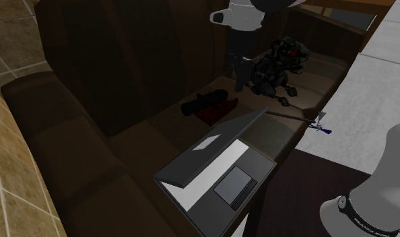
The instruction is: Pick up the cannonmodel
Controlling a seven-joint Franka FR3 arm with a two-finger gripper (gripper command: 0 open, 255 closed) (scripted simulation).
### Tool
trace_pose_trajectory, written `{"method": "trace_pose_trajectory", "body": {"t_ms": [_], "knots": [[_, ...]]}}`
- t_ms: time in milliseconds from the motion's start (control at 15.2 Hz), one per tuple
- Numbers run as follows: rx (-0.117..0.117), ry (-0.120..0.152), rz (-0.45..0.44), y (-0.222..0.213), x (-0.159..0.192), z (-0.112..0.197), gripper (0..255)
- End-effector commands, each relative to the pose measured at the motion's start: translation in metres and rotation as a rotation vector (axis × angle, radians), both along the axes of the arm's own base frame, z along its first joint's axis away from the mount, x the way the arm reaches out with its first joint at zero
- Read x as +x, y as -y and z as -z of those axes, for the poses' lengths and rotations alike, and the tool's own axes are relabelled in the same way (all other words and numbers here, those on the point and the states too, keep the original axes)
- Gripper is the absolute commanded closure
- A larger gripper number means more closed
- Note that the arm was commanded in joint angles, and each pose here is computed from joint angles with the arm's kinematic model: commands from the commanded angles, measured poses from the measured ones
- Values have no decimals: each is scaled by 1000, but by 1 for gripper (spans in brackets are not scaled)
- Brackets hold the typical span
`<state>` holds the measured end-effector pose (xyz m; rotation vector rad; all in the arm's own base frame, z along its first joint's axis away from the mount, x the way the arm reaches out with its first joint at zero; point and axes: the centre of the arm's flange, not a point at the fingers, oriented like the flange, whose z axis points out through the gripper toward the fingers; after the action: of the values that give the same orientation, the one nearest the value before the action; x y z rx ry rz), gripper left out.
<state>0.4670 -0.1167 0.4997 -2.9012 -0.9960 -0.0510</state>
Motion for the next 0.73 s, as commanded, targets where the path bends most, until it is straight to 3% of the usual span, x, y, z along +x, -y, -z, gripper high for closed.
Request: {"method": "trace_pose_trajectory", "body": {"t_ms": [0, 660], "knots": [[-1, -9, -97, 6, 23, 16, 0], [0, -54, -542, 12, 135, 101, 0]]}}
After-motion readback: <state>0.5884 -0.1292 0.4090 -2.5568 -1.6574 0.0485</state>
